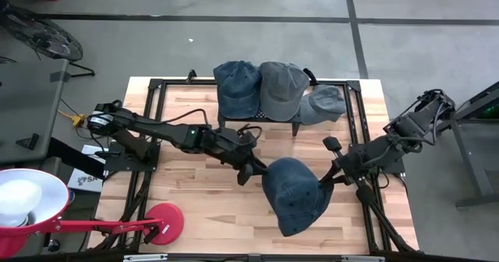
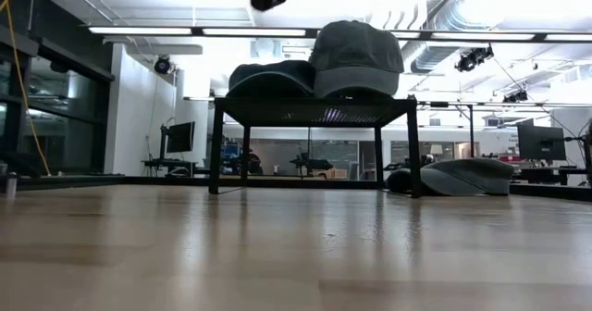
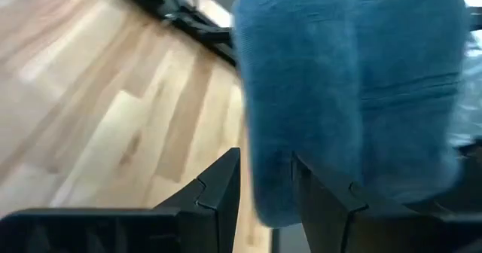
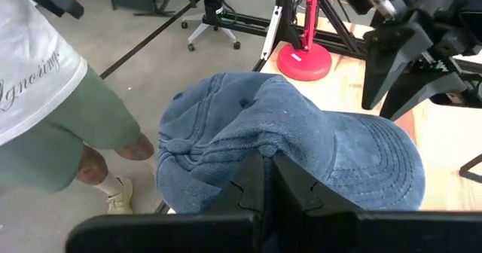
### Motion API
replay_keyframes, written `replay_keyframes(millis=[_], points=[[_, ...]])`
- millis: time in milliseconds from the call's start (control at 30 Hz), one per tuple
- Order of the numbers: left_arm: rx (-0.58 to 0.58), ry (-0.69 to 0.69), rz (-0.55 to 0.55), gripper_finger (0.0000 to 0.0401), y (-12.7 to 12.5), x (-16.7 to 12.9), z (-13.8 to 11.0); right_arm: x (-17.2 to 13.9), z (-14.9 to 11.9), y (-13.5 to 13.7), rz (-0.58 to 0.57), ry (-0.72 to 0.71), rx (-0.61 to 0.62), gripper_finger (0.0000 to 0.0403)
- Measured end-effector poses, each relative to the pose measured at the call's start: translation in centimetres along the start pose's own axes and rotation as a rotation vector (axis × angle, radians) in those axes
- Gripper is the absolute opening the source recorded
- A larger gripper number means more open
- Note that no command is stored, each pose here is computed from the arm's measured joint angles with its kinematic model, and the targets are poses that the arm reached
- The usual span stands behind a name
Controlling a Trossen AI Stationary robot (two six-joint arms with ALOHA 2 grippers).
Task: Pick & Place hat
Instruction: Stack the blue cap on top of the stacked blue caps on the shelf
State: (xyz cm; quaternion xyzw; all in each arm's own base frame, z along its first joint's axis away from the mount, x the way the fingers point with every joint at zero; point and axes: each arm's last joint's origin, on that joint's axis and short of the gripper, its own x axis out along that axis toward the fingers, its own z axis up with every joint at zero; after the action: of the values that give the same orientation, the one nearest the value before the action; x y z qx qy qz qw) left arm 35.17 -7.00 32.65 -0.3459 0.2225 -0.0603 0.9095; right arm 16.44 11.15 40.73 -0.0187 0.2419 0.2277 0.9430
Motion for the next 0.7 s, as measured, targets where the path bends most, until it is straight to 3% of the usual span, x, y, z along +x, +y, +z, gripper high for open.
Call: replay_keyframes(millis=[200, 700], points=[[0.011, -0.014, -0.104, 0.0117, -0.6, 0.2, 0.4, 0.0, 0.0, 0.0, -0.01, -0.002, -0.011, 0.0], [-0.008, 0.0, -0.144, 0.0113, -0.5, 1.1, 0.2, 0.0, -0.3, -0.2, -0.057, 0.031, 0.012, 0.0]])
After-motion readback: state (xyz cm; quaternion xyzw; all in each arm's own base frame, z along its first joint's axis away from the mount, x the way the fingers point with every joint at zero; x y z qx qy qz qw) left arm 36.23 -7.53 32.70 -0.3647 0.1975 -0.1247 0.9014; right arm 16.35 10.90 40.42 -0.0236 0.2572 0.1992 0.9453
